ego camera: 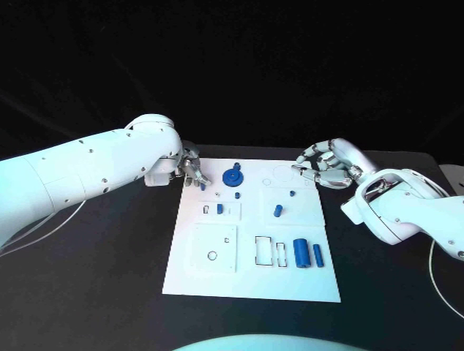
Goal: Assemble the parts on the task board
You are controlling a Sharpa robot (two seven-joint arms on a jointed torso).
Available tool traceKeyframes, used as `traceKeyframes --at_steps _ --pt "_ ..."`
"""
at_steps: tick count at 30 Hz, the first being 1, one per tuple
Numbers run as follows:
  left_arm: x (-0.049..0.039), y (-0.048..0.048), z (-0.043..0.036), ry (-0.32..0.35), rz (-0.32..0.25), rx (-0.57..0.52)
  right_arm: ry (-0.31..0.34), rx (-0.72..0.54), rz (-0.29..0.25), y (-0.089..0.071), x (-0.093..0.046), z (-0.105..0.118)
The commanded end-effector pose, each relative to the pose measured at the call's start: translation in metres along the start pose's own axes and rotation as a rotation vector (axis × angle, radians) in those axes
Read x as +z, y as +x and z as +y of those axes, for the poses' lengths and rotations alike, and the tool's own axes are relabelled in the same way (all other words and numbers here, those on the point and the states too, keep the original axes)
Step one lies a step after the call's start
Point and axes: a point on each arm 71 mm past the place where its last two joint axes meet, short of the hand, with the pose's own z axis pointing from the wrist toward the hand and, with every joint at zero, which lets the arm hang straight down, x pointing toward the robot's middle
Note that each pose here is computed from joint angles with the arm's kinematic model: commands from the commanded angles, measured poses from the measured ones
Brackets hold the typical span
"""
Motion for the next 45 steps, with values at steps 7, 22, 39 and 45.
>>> traceKeyframes --at_steps 7,22,39,45 --pt "-0.0001 -0.0006 -0.0029 0.010 -0.014 -0.012 -0.015 -0.007 0.003 0.0009 -0.0001 0.0015" --pt "0.0007 -0.0006 -0.0012 0.013 0.002 -0.037 -0.015 -0.007 0.003 0.0009 -0.0002 0.0015" --pt "0.0010 -0.0011 0.0020 0.030 0.004 -0.106 -0.016 -0.006 0.002 0.0009 -0.0003 0.0019" --pt "-0.0022 -0.0009 0.0051 0.070 -0.007 -0.244 -0.015 -0.007 -0.001 0.0003 -0.0005 0.0014"
